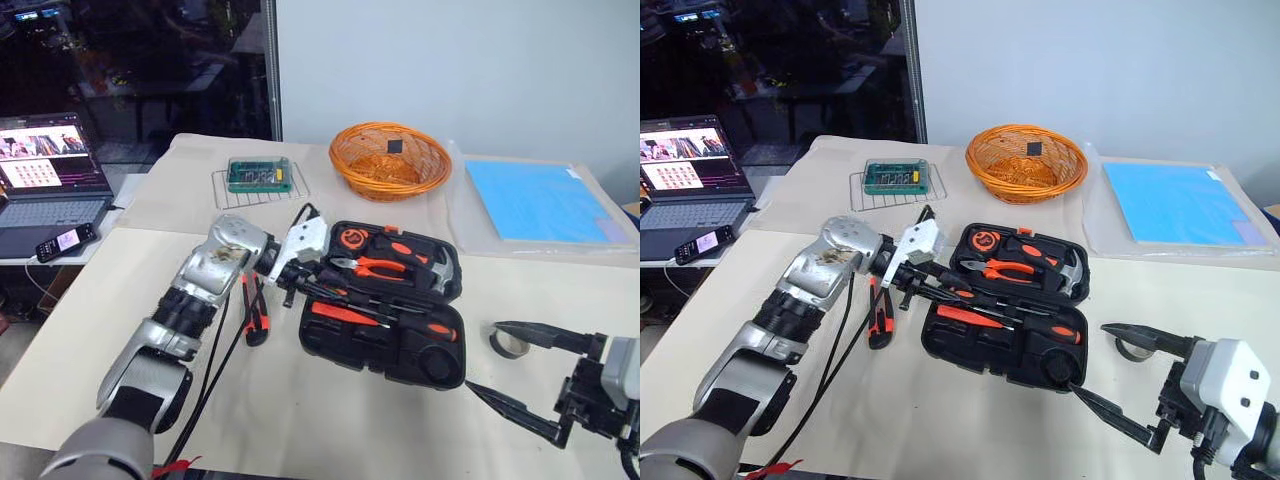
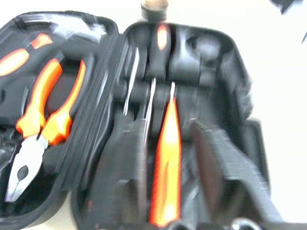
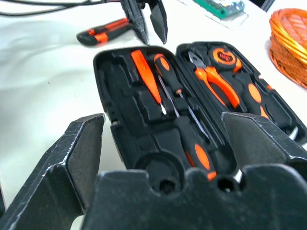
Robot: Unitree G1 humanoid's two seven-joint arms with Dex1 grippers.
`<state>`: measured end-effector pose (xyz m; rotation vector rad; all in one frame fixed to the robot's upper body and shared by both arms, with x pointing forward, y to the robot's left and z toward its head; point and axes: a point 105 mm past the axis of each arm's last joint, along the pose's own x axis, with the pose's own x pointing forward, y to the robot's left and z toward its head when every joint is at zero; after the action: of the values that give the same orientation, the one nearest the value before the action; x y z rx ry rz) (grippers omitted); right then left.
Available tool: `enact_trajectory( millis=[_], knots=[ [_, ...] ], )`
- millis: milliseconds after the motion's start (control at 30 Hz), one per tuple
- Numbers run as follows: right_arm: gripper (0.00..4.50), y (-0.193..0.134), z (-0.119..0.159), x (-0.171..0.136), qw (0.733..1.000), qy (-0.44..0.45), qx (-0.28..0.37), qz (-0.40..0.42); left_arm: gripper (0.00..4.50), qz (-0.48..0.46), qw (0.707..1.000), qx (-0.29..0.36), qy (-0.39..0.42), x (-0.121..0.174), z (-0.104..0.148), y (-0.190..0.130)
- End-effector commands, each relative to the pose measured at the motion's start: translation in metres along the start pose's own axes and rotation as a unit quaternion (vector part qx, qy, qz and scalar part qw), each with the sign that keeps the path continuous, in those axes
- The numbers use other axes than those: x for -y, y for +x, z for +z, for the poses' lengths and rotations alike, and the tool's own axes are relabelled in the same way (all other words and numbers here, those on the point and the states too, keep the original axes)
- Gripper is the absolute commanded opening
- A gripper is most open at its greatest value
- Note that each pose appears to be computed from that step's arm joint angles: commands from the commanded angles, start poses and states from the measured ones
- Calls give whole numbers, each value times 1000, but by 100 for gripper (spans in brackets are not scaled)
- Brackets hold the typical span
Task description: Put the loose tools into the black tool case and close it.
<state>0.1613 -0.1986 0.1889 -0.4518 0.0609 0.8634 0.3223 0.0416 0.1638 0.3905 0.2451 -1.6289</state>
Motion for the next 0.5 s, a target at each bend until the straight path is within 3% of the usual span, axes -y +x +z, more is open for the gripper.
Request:
enact_trajectory(
  millis=[33, 167, 367, 500],
  knots=[
    [450, 2, 3, 2, 1000, -8, 2, -3, 4, 50, 998, 46, -15, -4, 5, 12],
    [450, 2, 3, 1, 1000, -7, 0, -3, 4, 80, 996, 18, -28, -4, -18, 27],
    [450, -1, 4, 0, 1000, -5, -8, -2, 4, 98, 991, -75, -53, -2, -68, 49],
    [450, -2, 3, -1, 1000, -5, -14, 2, 4, 93, 990, -99, -49, 3, -83, 54]
  ],
)
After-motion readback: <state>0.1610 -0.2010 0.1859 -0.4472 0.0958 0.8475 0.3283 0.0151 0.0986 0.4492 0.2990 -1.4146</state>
